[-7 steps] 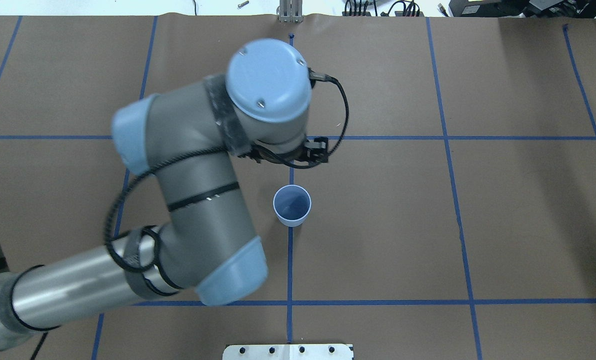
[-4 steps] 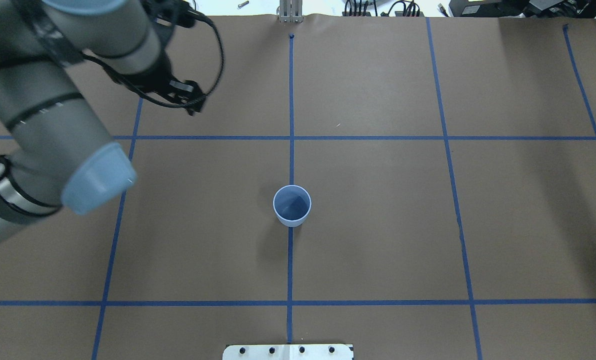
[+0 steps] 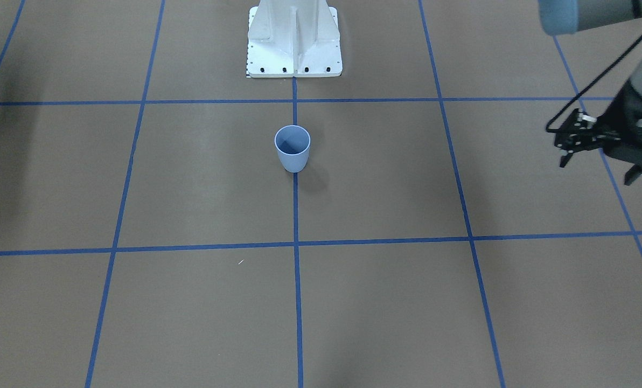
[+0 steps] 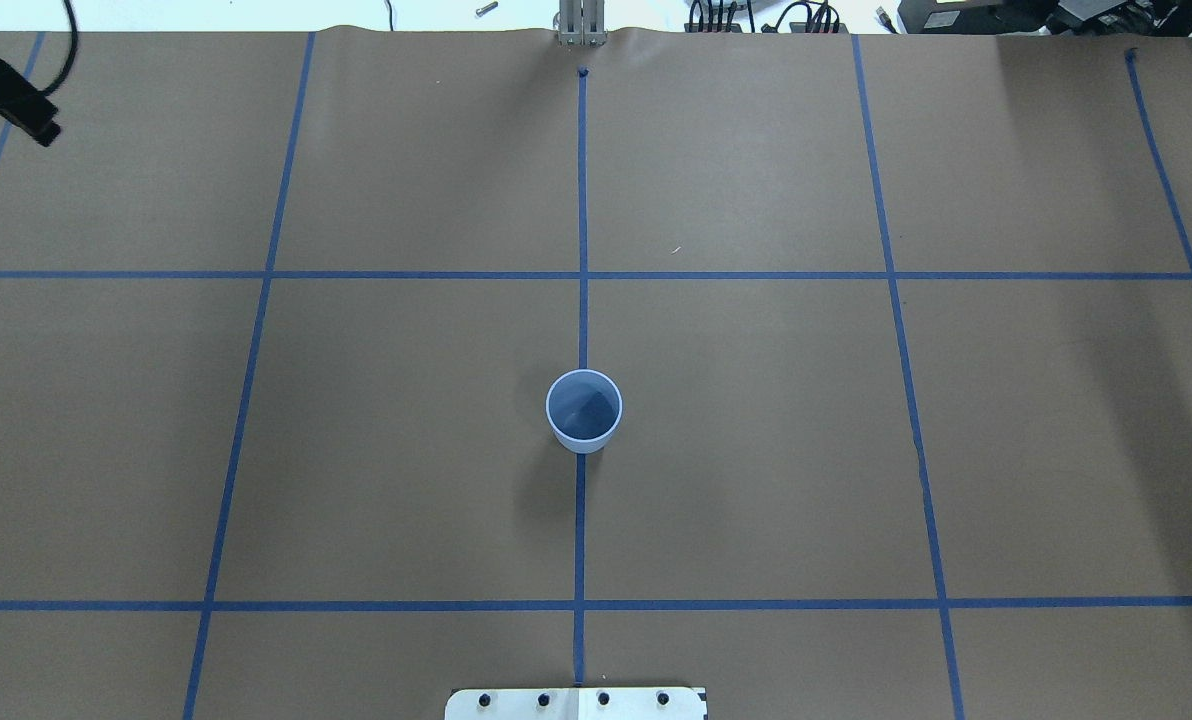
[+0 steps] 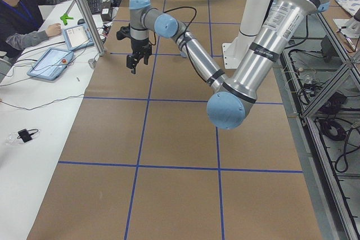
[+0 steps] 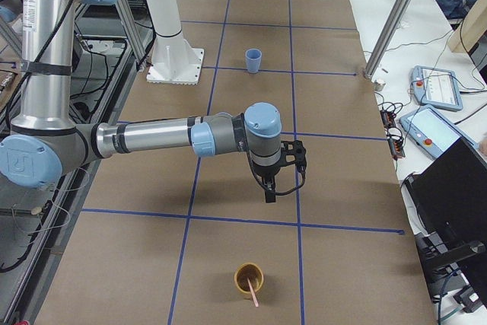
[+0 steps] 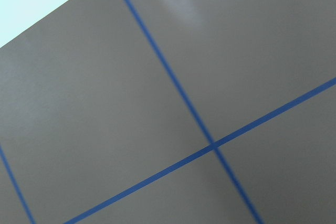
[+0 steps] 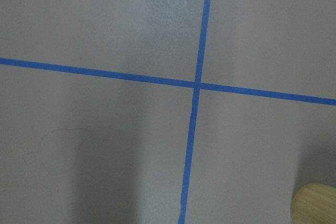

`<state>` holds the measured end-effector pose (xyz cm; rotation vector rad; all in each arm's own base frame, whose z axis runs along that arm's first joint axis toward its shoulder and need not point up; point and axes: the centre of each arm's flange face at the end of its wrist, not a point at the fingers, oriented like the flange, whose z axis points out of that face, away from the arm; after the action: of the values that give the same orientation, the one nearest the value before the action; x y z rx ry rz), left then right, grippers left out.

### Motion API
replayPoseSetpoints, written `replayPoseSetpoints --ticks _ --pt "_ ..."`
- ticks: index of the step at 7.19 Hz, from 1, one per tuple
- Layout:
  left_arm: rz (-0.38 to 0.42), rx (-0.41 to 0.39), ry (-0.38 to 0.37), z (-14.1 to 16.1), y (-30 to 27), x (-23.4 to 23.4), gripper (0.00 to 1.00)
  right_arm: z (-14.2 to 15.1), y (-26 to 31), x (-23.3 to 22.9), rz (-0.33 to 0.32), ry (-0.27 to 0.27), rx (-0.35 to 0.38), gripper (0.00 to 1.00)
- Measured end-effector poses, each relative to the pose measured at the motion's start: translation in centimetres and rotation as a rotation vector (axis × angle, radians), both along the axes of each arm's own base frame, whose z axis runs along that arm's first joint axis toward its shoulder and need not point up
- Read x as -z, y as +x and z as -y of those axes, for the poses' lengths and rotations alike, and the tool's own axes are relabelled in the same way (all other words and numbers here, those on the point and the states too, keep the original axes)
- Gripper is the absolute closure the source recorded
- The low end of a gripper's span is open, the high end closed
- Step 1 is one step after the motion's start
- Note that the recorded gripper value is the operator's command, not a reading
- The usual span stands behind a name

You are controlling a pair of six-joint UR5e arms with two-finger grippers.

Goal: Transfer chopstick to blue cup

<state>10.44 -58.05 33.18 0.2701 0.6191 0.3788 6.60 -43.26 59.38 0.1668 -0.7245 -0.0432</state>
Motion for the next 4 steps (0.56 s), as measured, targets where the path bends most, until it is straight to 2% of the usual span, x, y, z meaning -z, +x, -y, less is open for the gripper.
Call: replayPoseSetpoints --ticks 2,3,4 --pt "0.009 0.068 -0.094 -1.5 -5.8 -7.4 0.01 -3.0 4.4 -2.1 0.000 -0.035 -0.099 0.00" --pt "0.011 0.084 -0.099 -3.0 -8.0 -11.3 0.01 -4.5 6.9 -3.8 0.004 -0.068 -0.163 0.00" --pt "0.011 0.079 -0.072 -4.6 -9.4 -14.6 0.01 -5.6 9.0 -5.7 0.002 -0.087 -0.206 0.00"
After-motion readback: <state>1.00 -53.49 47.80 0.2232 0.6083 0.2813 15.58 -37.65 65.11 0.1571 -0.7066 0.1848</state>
